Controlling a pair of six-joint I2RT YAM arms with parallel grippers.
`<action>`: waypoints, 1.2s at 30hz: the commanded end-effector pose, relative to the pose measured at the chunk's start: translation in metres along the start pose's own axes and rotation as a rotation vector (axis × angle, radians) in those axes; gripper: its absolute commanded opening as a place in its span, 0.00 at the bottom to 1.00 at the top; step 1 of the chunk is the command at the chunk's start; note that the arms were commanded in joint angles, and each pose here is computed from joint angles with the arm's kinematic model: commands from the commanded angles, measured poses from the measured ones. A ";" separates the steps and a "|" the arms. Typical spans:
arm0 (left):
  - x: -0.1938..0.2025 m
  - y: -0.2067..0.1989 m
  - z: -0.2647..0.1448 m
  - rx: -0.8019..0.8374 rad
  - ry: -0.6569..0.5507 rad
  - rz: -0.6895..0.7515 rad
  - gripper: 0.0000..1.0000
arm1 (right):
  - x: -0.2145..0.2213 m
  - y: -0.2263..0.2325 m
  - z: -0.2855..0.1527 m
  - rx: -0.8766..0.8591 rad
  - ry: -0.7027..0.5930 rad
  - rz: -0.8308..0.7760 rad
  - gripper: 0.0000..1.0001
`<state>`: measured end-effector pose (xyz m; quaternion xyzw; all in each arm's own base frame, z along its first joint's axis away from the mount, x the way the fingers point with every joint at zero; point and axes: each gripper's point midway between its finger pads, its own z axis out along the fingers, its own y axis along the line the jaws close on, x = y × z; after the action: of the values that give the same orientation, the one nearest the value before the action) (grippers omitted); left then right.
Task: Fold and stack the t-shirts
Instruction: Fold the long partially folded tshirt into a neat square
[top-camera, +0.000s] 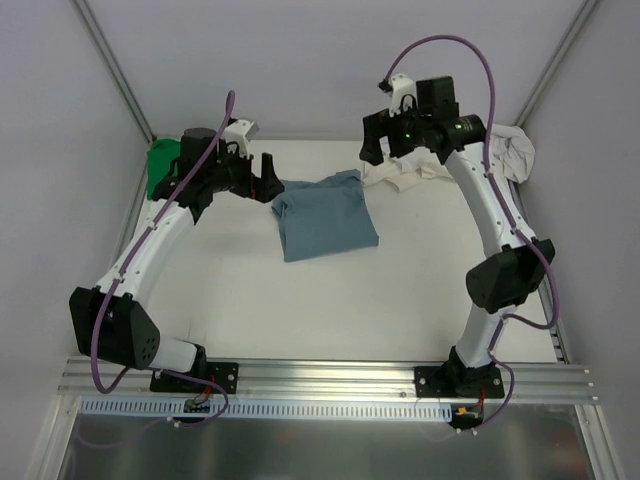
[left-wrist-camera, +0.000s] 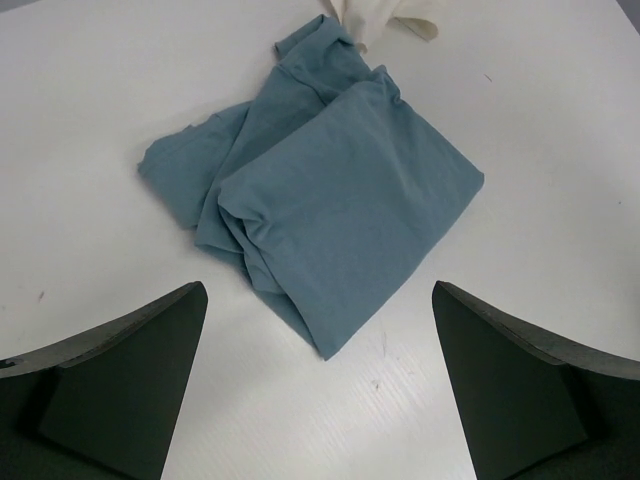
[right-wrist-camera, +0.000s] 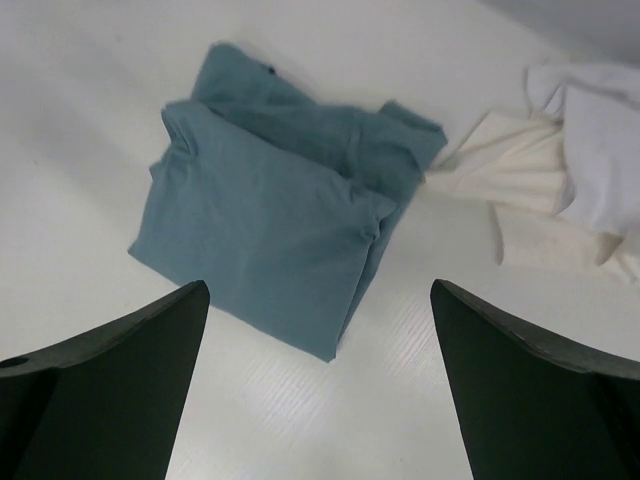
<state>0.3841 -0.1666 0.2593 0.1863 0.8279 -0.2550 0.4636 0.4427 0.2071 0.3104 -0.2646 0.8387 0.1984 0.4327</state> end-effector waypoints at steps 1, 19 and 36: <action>0.009 -0.011 -0.005 0.043 -0.016 0.064 0.99 | 0.059 -0.005 0.030 -0.017 0.191 -0.015 0.99; 0.034 0.002 0.024 0.036 0.068 -0.035 0.96 | 0.081 -0.005 0.135 -0.166 0.217 0.198 0.99; 0.055 0.036 0.070 -0.015 0.149 -0.156 0.94 | 0.108 -0.029 0.163 -0.198 0.240 0.351 1.00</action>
<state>0.4060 -0.1731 0.1885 0.1609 0.8665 -0.2576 0.3962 0.5057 0.2346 0.1115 -0.1723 0.9071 0.2981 0.2421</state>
